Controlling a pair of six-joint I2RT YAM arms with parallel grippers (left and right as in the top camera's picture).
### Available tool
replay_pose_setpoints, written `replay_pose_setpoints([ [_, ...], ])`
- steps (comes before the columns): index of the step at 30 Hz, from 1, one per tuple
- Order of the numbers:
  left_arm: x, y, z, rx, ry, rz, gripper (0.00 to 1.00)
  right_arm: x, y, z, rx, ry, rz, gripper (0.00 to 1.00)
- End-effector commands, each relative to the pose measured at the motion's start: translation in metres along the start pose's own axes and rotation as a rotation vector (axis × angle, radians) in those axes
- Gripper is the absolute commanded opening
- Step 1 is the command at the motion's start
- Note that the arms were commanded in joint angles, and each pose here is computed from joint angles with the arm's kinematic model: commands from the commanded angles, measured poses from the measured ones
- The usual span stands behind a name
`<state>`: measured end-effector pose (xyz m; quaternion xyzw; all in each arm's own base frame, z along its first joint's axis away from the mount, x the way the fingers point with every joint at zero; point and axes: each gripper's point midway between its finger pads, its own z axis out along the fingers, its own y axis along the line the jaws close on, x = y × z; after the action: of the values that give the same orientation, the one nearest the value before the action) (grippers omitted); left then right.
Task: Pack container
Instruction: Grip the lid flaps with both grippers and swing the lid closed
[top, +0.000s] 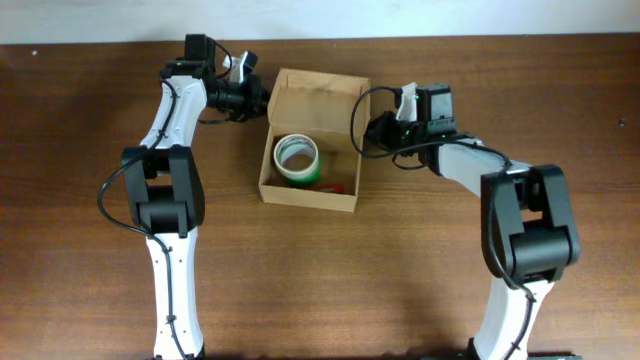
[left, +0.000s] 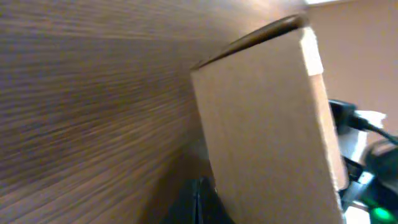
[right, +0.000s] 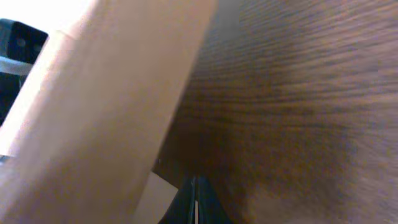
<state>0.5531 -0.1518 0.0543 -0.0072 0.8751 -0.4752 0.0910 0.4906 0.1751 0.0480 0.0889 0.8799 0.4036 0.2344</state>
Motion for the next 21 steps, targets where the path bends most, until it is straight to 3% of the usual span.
replay_pose_setpoints([
  [1, 0.003, -0.016, 0.000, 0.119, 0.023, -0.015, 0.02, -0.002, 0.027, 0.000, -0.131, 0.014, -0.039, 0.04],
  [7, -0.012, -0.023, -0.017, 0.136, -0.019, 0.023, 0.02, -0.009, 0.058, -0.007, -0.270, 0.021, -0.091, 0.04],
  [15, -0.036, -0.064, -0.052, 0.175, -0.083, 0.130, 0.01, -0.019, 0.094, -0.019, -0.381, 0.066, -0.140, 0.04],
  [21, -0.028, -0.087, -0.072, 0.093, -0.074, 0.202, 0.02, -0.036, 0.125, -0.034, -0.391, 0.083, -0.223, 0.04],
])
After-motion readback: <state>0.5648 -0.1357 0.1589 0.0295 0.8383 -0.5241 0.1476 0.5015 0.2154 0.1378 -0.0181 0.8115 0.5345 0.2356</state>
